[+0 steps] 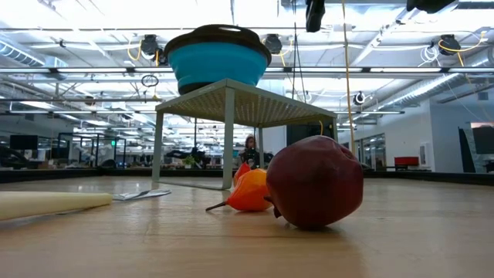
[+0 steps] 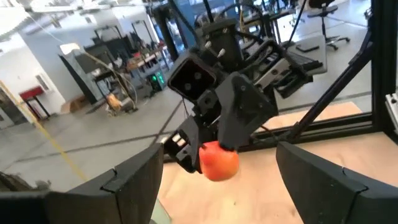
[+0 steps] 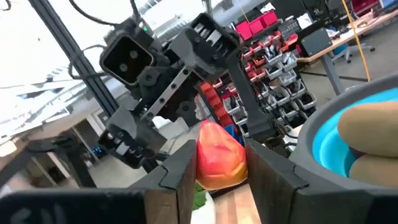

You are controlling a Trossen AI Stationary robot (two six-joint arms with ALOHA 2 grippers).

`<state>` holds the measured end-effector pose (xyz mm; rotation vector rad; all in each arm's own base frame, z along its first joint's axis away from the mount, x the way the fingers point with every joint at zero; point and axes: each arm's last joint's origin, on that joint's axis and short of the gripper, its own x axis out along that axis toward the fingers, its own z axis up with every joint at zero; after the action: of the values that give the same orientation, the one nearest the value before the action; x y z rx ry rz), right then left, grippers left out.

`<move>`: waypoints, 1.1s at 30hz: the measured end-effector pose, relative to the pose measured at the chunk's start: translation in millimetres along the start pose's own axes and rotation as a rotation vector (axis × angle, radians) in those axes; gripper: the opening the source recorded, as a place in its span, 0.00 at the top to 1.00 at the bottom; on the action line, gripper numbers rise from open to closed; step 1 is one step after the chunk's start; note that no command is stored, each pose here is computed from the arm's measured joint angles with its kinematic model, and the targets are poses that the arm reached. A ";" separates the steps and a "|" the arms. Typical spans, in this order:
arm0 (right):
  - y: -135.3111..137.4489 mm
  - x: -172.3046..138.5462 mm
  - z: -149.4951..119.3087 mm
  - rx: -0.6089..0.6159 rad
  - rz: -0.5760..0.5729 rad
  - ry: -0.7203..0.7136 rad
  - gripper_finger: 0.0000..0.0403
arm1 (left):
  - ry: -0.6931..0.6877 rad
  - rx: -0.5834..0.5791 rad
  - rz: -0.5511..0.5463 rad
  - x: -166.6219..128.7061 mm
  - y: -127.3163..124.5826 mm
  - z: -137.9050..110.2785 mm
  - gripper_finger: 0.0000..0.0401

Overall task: Pick & Place Fruit
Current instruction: Put the peach into the blue strainer bowl

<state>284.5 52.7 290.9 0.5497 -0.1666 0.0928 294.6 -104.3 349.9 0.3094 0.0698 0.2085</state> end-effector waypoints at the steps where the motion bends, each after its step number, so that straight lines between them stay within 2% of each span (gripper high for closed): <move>1: 0.1 0.0 -0.1 -0.019 0.001 0.001 0.71 | 0.013 -0.005 -0.007 4.5 -0.4 -0.2 0.22; 7: 1.0 0.0 0.0 -0.122 0.025 0.007 0.71 | 0.075 -0.069 -0.041 25.2 1.5 0.5 0.22; 12: 1.4 -0.1 0.2 -0.168 0.028 0.003 0.71 | 0.075 -0.128 -0.060 29.1 7.2 1.7 0.22; 19: 3.7 -0.2 4.4 -0.194 0.048 -0.042 0.71 | 0.077 -0.209 -0.101 35.3 12.4 -1.8 0.22; 33: 3.7 -0.2 5.1 -0.190 0.049 -0.049 0.71 | 0.078 -0.220 -0.118 50.3 16.3 -11.8 0.22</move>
<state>283.1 53.1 297.1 0.3584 -0.2344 0.1095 339.4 -74.8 341.9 0.0776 0.1411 0.1096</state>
